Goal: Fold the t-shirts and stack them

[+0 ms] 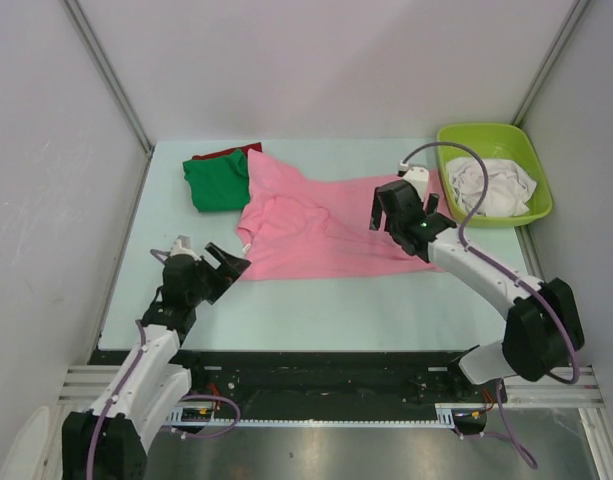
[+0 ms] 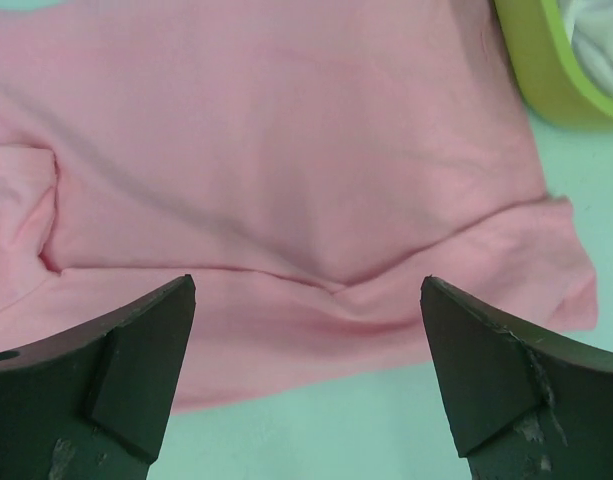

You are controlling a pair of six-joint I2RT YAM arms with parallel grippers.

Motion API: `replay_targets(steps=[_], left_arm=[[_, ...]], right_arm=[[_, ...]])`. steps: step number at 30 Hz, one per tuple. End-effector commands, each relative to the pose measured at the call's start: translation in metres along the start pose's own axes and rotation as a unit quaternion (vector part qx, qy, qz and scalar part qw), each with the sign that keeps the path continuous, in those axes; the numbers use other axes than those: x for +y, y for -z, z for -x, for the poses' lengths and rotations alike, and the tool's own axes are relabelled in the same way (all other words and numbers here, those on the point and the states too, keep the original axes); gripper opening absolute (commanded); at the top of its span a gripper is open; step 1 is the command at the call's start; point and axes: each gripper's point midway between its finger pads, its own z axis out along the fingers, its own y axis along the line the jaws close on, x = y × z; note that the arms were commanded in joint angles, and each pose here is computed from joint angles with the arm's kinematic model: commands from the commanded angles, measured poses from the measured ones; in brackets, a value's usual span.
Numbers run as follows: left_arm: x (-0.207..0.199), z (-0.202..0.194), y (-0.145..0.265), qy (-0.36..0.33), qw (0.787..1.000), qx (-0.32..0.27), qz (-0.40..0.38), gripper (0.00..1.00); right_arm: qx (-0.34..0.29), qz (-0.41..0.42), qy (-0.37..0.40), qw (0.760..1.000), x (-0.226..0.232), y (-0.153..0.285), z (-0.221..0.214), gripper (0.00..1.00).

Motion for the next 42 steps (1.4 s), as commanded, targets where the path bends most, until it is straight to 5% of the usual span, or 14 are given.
replay_targets(steps=[1, 6, 10, 17, 27, 33, 35, 38, 42], left_arm=[[-0.002, -0.034, -0.006, -0.046, 0.996, 0.067, 0.026, 0.94], [0.008, -0.074, -0.023, 0.001, 0.993, 0.111, 0.035, 0.94], [0.011, -0.072, -0.036, 0.057, 0.995, 0.075, 0.02, 0.92], [0.035, -0.061, -0.044, 0.099, 0.991, 0.029, 0.081, 0.93], [0.066, -0.059, -0.052, 0.119, 0.975, 0.014, 0.186, 0.8], [0.068, -0.06, -0.063, 0.13, 0.967, 0.022, 0.216, 0.59], [0.071, -0.064, -0.067, 0.142, 0.963, 0.029, 0.225, 0.42], [0.068, -0.064, -0.073, 0.145, 0.962, 0.032, 0.229, 0.0], [0.055, -0.055, -0.075, 0.142, 0.968, 0.026, 0.206, 0.0]], right_arm=[[0.047, 0.005, -0.092, 0.995, -0.027, 0.009, -0.033, 1.0], [0.079, 0.026, -0.191, 0.978, -0.062, 0.016, -0.062, 0.99], [0.061, 0.052, -0.261, 0.962, -0.085, 0.026, -0.067, 1.0], [0.06, 0.069, -0.273, 0.958, -0.085, 0.035, -0.08, 1.0], [0.042, 0.064, -0.281, 0.957, -0.094, 0.04, -0.082, 1.0], [0.036, 0.075, -0.287, 0.954, -0.096, 0.044, -0.079, 1.0], [0.035, 0.08, -0.288, 0.954, -0.095, 0.046, -0.078, 1.0], [0.033, 0.075, -0.291, 0.953, -0.099, 0.046, -0.078, 1.0], [0.04, 0.062, -0.301, 0.951, -0.108, 0.044, -0.084, 1.0]])
